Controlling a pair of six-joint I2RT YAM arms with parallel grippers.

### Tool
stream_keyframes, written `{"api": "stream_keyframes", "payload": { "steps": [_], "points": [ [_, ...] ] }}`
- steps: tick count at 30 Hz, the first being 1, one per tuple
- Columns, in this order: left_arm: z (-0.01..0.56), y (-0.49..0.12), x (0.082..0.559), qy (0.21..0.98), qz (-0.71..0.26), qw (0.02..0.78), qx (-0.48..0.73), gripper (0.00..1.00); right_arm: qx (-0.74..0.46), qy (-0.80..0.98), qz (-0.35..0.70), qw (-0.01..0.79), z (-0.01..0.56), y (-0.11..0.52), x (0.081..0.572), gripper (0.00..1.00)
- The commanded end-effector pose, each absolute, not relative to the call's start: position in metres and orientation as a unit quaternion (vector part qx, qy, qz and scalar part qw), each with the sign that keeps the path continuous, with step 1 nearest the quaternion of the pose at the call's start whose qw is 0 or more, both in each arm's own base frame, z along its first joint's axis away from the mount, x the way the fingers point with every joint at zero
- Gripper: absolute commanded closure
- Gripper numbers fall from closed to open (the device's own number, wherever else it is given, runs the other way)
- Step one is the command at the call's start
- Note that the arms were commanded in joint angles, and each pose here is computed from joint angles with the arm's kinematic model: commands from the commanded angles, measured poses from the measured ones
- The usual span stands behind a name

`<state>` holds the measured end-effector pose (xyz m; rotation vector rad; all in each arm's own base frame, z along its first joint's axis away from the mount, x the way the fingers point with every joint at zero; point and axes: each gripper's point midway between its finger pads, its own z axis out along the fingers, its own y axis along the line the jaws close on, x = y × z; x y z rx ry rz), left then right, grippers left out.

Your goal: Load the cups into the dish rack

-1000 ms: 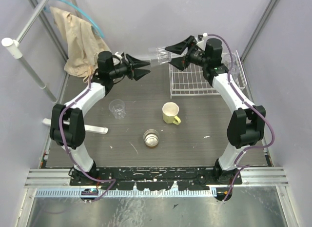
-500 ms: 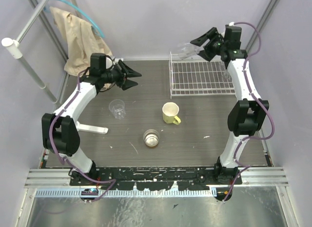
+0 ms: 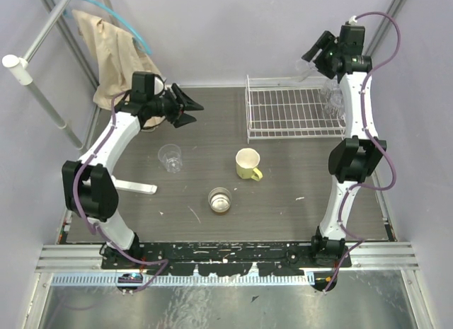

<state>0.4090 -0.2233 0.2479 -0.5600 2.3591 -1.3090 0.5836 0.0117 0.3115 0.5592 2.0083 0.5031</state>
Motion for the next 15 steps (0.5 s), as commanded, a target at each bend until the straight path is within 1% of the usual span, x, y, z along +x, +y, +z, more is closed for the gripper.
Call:
{"api": "stream_keyframes", "payload": {
  "steps": [1,8,15],
  "points": [
    [0.235,-0.218,0.412,0.853,-0.444,0.184,-0.204,0.37,0.211,0.823,0.095,0.519,0.324,-0.024,0.581,0.82],
    [0.221,-0.218,0.414,0.861,-0.433,0.167,-0.207,0.37,0.205,0.831,0.011,0.518,0.305,-0.051,0.588,0.83],
    [0.212,-0.219,0.420,0.867,-0.427,0.156,-0.206,0.37,0.199,0.835,-0.017,0.513,0.286,-0.059,0.605,0.83]
  ]
}}
